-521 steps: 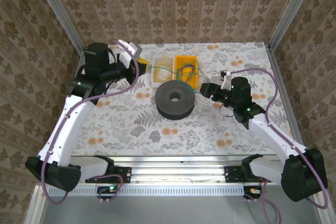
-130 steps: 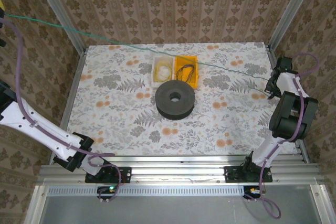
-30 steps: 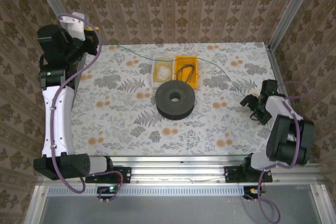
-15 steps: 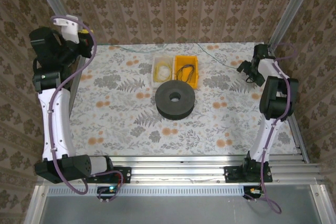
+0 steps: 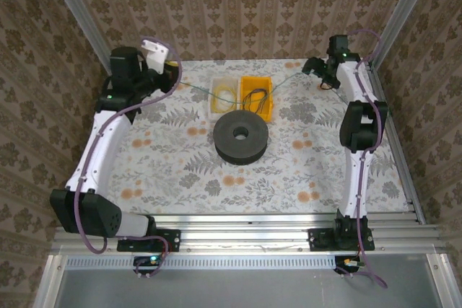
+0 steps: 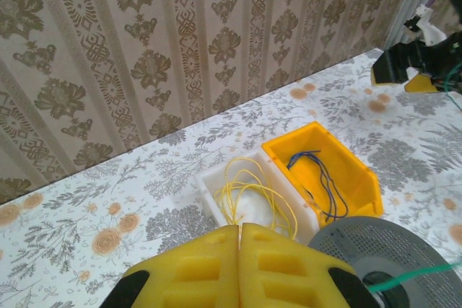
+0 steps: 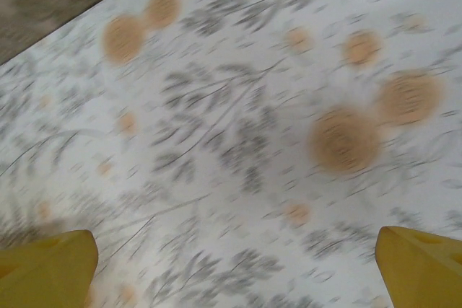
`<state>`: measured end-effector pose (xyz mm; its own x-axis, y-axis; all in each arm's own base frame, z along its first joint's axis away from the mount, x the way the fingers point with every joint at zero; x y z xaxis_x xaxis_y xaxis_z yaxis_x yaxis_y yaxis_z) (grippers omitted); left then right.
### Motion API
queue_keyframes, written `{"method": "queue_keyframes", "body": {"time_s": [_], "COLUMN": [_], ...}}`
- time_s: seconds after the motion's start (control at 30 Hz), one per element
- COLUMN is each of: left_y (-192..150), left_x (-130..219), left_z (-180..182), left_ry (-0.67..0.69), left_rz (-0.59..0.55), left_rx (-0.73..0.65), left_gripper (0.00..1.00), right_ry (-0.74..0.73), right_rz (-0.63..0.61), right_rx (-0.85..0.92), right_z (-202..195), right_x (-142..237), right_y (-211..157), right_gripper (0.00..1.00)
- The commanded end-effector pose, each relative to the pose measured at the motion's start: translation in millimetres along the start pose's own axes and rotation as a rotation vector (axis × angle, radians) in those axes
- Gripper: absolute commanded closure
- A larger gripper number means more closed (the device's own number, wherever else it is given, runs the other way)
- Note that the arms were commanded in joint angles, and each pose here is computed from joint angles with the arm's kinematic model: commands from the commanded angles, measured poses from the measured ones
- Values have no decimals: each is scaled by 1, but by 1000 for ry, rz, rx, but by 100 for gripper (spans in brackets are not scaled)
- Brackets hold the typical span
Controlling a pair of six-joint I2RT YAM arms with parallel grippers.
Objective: Wrap the cables
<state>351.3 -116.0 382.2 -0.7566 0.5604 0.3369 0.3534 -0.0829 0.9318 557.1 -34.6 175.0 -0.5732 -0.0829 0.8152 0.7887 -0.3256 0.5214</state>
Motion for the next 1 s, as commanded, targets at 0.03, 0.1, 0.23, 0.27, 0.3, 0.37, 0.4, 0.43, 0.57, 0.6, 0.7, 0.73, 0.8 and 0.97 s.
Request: {"method": "queue_keyframes", "body": {"time_s": [0.03,0.1,0.23,0.27,0.3,0.37,0.4,0.43,0.57,0.6,0.7,0.73,0.8,0.97], "left_y": [22,29,44,46,48,49,47,47,46,47,51,51,52,50], "left_x": [-2,-3,-2,-1,-1,-1,-1,1,11,16,34,41,56,85], "left_z": [11,19,23,24,24,24,25,26,32,34,43,47,55,70], "left_ry": [179,251,302,305,309,319,330,341,436,470,536,550,572,655], "left_rz": [-129,-148,-170,-173,-174,-176,-172,-173,-173,-170,-172,-176,-183,-186], "left_rx": [-39,-56,-92,-98,-104,-115,-120,-123,-163,-180,-200,-195,-183,-188], "left_gripper": [100,100,100,100,100,100,100,100,100,100,100,100,100,100], "right_ry": [85,81,64,66,69,88,87,95,166,186,223,230,258,297], "right_rz": [-83,-139,-301,-333,-360,-386,-387,-385,-344,-325,-254,-229,-178,-71], "right_rx": [52,50,45,50,55,73,83,93,148,156,158,155,154,180], "right_z": [15,16,21,24,27,34,36,39,52,55,56,55,56,66], "right_x": [62,84,144,159,174,197,206,213,225,224,213,207,198,185], "right_y": [19,28,56,60,64,64,60,55,6,-13,-68,-86,-116,-175], "right_gripper": [0,0,0,0,0,0,0,0,0,0,0,0,0,0]}}
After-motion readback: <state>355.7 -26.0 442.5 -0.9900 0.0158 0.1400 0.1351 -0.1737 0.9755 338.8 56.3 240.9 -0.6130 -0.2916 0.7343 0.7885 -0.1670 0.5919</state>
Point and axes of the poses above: each hand's point on the last joint's axis, 136 mm out from that joint toward the fingers, its own x axis back along the fingers, its own z axis along the line the jaws close on, y = z × x, the point moved 7 cm from there along x, back along the fingers, and after that the axes turned 8 degrees about x, right-handed, at the moved point
